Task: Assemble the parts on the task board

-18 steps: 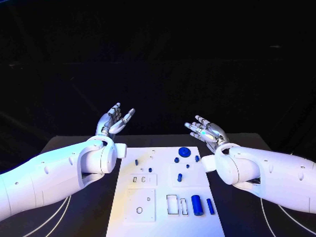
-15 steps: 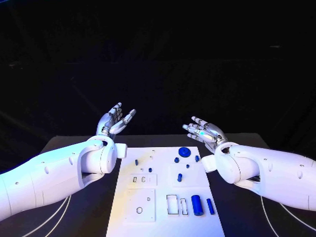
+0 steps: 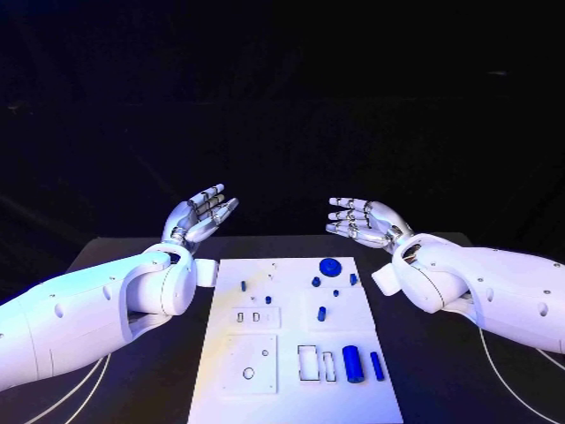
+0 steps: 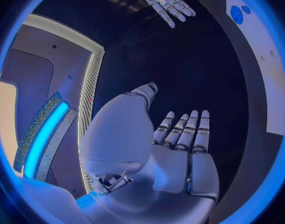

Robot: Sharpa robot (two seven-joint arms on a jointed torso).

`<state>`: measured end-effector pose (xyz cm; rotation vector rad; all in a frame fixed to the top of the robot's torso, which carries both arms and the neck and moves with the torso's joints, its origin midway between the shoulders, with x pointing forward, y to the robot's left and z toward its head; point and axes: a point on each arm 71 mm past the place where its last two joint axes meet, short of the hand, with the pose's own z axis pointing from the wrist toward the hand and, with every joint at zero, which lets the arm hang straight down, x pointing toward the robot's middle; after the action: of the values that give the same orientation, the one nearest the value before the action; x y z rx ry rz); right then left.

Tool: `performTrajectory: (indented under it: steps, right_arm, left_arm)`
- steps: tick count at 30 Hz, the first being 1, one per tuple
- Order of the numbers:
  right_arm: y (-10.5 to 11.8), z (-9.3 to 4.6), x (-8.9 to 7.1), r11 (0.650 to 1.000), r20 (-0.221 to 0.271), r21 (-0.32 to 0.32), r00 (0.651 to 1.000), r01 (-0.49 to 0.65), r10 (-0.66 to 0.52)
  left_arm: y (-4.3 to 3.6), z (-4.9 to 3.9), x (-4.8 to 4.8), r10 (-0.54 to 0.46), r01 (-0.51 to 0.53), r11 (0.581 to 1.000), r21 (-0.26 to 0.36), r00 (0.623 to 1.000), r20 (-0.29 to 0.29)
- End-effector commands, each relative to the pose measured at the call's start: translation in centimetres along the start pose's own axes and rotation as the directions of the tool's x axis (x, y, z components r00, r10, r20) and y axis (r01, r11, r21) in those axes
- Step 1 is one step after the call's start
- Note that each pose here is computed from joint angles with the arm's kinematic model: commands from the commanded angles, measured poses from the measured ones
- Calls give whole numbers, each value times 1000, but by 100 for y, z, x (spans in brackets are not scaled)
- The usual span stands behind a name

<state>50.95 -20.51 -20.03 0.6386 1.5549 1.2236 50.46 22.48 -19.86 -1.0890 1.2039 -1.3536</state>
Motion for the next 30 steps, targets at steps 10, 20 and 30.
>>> performTrajectory:
  steps: [10, 20, 30]
  right_arm:
    - [172, 62, -96, 905, -97, -149, 905, 399, -415]
    - [227, 75, -66, 674, -180, -176, 650, 717, -738]
    - [275, 56, -9, 495, -185, -172, 466, 852, -865]
  left_arm:
    - [-156, -72, 57, 15, -10, 999, 48, 994, -108]
    - [-271, -245, 134, -11, 16, 1000, 22, 976, -219]
    - [-424, -437, 211, -61, 66, 998, 11, 957, -284]
